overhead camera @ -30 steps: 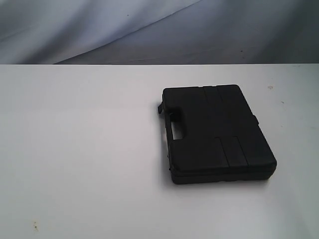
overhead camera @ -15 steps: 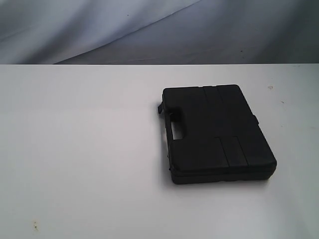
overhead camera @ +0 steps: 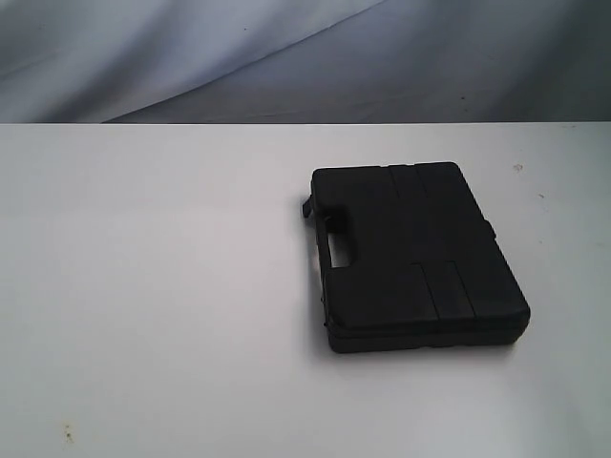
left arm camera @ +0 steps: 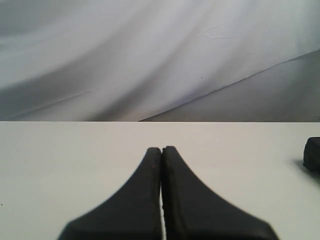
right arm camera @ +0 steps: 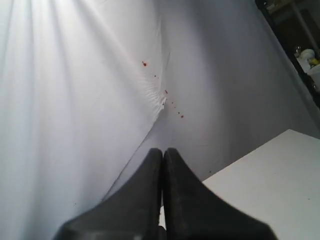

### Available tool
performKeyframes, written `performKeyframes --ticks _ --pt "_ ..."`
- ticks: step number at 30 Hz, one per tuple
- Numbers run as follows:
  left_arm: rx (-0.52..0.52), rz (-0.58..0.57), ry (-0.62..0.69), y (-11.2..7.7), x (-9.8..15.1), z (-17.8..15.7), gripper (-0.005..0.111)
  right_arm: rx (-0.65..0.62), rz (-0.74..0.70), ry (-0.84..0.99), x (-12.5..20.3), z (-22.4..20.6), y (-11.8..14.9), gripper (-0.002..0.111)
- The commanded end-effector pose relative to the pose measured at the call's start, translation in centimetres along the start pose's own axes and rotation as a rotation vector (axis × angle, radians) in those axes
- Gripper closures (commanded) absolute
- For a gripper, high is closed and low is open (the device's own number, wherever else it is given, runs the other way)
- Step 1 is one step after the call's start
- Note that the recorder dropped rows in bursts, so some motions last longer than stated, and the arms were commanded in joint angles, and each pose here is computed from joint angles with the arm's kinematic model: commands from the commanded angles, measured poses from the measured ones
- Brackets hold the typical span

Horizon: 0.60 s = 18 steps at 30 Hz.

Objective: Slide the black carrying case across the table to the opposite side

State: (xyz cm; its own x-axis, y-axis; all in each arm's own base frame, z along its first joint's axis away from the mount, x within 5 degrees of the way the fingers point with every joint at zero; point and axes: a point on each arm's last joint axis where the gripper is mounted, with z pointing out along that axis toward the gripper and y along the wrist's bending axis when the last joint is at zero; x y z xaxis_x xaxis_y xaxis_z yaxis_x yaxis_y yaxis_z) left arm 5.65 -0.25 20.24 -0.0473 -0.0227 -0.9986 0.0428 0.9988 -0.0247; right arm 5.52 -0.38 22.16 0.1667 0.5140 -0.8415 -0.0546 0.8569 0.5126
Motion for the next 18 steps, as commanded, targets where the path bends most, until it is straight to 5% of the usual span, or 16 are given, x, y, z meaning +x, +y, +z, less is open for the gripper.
performKeyframes --ticks 1,11,18 --pt "-0.002 -0.009 -0.001 0.0 0.1 0.0 0.107 0.001 -0.059 -0.018 -0.1 0.0 0.0 0.108" --pt "-0.002 -0.009 -0.001 0.0 0.1 0.0 0.107 -0.095 -0.225 -0.134 -5.6 -0.7 3.7 0.108" --pt "-0.002 -0.009 -0.001 0.0 0.1 0.0 0.107 -0.058 -0.678 -0.102 -9.7 1.4 6.3 0.108"
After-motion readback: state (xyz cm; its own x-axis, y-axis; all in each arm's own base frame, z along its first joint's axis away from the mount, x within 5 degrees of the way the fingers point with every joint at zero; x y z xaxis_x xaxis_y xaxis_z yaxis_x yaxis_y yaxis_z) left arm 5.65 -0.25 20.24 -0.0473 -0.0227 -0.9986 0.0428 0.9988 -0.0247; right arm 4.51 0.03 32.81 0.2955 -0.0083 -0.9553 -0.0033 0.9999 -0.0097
